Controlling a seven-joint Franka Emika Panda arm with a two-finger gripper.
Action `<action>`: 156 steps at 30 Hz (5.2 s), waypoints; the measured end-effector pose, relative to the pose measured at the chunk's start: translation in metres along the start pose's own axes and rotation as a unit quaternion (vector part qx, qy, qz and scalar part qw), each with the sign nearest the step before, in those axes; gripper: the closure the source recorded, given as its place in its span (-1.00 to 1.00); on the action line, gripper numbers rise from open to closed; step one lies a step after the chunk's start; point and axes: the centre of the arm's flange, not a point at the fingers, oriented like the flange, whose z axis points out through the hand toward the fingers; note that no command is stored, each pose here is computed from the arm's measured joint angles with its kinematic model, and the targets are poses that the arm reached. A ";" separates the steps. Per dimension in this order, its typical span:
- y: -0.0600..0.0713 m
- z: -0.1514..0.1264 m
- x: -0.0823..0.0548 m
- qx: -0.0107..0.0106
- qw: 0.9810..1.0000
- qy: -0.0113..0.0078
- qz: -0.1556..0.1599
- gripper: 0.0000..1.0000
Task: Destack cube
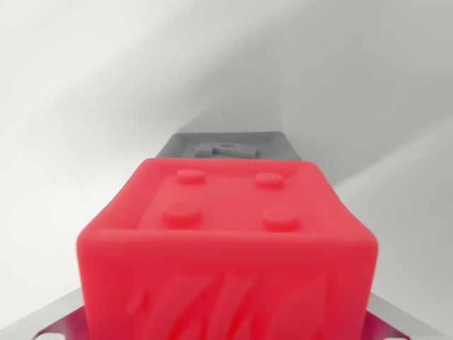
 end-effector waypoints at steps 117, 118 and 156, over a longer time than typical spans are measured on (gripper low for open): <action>0.012 -0.033 0.161 -0.003 0.957 0.000 -0.292 1.00; 0.012 -0.033 0.163 -0.003 0.956 0.000 -0.295 1.00; 0.015 0.022 0.203 -0.003 0.931 0.000 -0.364 1.00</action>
